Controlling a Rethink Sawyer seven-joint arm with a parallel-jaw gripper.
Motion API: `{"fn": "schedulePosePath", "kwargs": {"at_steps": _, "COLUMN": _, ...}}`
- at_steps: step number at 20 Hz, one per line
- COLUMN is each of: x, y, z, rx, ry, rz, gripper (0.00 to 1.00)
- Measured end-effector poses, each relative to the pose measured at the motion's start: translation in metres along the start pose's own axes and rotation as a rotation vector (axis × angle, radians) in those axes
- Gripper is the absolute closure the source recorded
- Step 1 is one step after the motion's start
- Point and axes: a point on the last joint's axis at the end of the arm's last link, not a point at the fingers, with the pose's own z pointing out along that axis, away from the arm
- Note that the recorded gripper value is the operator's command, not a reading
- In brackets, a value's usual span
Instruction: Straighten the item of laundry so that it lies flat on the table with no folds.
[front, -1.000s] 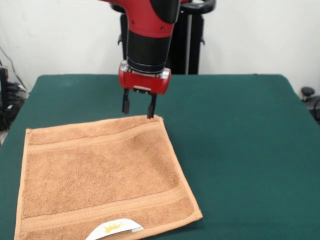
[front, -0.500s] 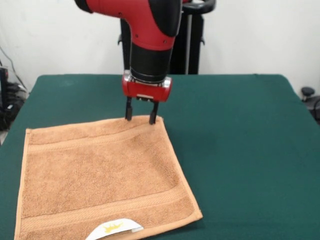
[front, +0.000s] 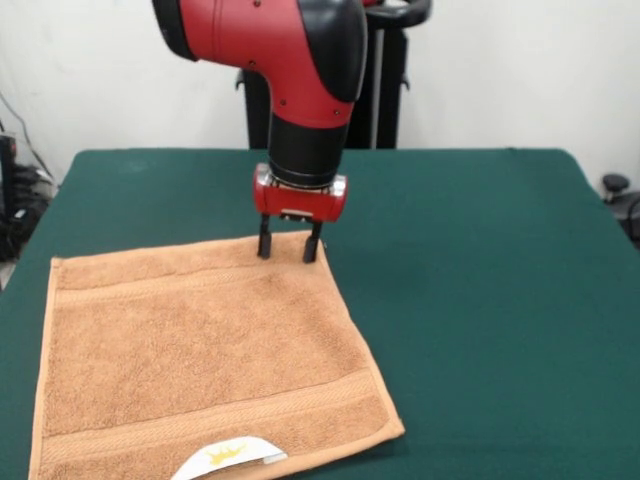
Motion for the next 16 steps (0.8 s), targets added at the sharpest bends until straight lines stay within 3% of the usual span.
{"fn": "schedulePosePath", "kwargs": {"at_steps": 16, "x": 0.0025, "y": 0.0001, "z": 0.0001, "rx": 0.008, "ry": -0.039, "rz": -0.052, "gripper": 0.00}}
